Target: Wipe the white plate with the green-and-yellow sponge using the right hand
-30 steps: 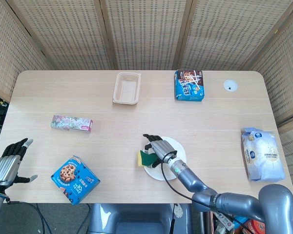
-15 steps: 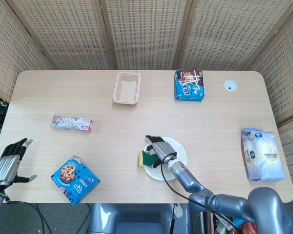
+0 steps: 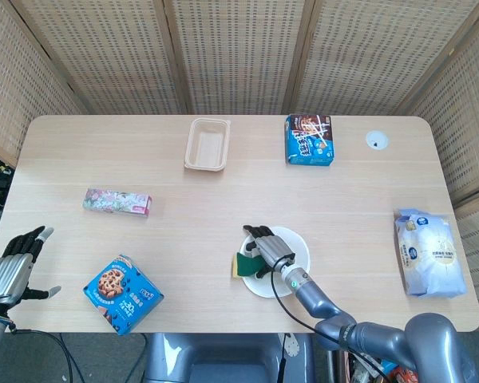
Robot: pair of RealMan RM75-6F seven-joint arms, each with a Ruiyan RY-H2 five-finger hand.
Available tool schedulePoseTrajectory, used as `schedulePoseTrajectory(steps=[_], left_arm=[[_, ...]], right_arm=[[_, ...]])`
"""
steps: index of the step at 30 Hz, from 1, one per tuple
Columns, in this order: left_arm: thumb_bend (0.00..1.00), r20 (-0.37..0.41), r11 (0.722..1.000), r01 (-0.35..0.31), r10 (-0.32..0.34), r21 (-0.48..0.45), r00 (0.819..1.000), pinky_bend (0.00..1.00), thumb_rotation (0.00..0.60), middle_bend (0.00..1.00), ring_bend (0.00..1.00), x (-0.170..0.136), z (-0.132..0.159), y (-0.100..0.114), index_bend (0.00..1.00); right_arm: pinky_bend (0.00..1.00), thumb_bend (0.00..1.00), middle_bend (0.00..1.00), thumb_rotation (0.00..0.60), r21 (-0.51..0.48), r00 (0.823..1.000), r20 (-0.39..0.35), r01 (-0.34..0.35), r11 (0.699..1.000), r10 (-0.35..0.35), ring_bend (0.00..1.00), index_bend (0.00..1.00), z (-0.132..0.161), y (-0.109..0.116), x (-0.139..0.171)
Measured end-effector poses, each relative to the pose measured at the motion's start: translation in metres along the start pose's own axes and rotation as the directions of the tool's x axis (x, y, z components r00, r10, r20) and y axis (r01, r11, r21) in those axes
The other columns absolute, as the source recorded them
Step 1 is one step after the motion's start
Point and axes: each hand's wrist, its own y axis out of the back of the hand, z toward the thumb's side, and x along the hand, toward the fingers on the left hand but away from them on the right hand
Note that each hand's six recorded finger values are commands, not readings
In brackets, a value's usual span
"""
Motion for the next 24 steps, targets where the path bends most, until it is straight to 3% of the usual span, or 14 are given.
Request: schedulePoseTrajectory(steps=[6, 10, 15, 24], left_arm=[[0.00, 0.001, 1.000, 0.001, -0.001, -0.001, 1.000, 0.00, 0.600, 0.00, 0.00, 0.000, 0.000, 0.000, 0.00], [0.00, 0.004, 1.000, 0.003, -0.003, -0.001, 1.000, 0.00, 0.600, 0.00, 0.00, 0.000, 0.001, 0.000, 0.00], [0.00, 0.005, 1.000, 0.001, -0.001, -0.003, 1.000, 0.00, 0.600, 0.00, 0.00, -0.001, 0.001, 0.000, 0.00], [0.00, 0.015, 1.000, 0.001, -0.001, -0.005, 1.000, 0.00, 0.600, 0.00, 0.00, -0.001, 0.003, 0.001, 0.00]], right_arm=[[0.00, 0.66, 0.00, 0.600, -0.036, 0.999, -0.048, 0.017, 0.999, -0.019, 0.00, 0.68, 0.017, 0.011, 0.005], [0.00, 0.66, 0.00, 0.600, -0.070, 0.995, -0.087, 0.049, 0.996, -0.055, 0.00, 0.68, 0.033, 0.032, 0.009], [0.00, 0.66, 0.00, 0.600, -0.097, 0.992, -0.077, 0.092, 0.991, -0.100, 0.00, 0.68, 0.033, 0.054, 0.009], [0.00, 0.66, 0.00, 0.600, -0.080, 0.998, -0.014, 0.060, 0.995, -0.062, 0.00, 0.68, 0.006, 0.041, 0.013]])
